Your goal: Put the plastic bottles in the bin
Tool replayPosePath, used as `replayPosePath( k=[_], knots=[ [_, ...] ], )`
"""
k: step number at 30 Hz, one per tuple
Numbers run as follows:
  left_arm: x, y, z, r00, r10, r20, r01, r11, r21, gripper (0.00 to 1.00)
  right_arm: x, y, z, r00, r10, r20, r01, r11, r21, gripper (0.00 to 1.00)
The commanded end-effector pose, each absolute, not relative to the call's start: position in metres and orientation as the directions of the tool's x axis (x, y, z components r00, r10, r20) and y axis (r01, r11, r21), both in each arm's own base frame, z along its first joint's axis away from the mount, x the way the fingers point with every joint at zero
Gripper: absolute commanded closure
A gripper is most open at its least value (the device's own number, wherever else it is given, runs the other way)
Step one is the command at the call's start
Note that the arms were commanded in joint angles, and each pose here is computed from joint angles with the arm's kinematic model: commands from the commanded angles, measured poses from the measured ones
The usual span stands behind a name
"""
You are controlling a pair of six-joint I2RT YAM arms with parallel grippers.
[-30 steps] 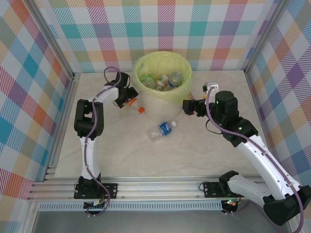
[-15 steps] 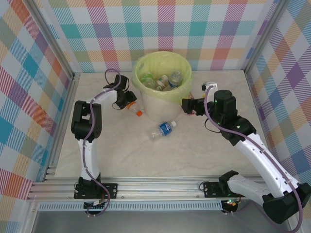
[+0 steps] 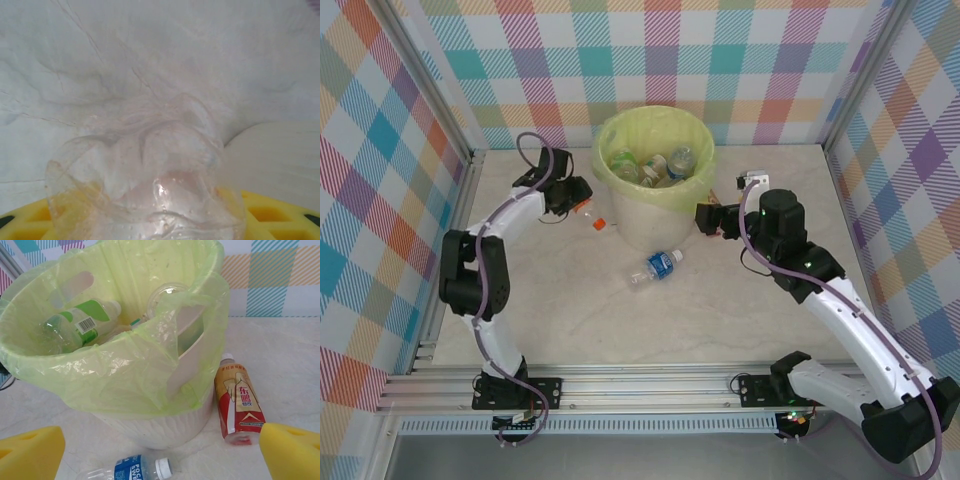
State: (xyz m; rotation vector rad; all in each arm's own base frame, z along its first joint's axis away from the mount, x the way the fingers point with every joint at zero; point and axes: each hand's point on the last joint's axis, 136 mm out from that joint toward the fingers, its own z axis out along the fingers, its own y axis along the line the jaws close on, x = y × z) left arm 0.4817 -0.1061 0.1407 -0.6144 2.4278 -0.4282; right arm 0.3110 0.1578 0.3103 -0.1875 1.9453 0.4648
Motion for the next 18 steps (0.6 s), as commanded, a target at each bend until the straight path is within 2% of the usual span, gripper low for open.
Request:
replayPosePath(
  k=[1, 10, 15, 18],
  knots=[
    [0.48, -0.099, 0.199, -0.626, -0.535, -0.567, -0.266, 0.83, -0.49, 0.47, 0.314, 0.152, 0.33, -0.345, 0.149, -0.927, -0.313, 0.913, 0.264, 0.0],
    [0.448, -0.059, 0.317, -0.369, -0.518, -0.772, -0.233, 0.856, -0.462, 0.48, 0.315, 0.144, 0.332, -0.312, 0.197, -0.929, -0.279, 0.916, 0.288, 0.0],
    [0.431, -0.057, 0.378, -0.234, -0.527, -0.817, -0.13, 0.85, -0.511, 0.5, 0.315, 0.143, 0.333, -0.304, 0.204, -0.931, -0.271, 0.918, 0.29, 0.0],
    [0.422, -0.067, 0.41, -0.213, -0.534, -0.818, -0.043, 0.842, -0.538, 0.5, 0.316, 0.143, 0.333, -0.302, 0.206, -0.931, -0.27, 0.918, 0.291, 0.0]
  ],
)
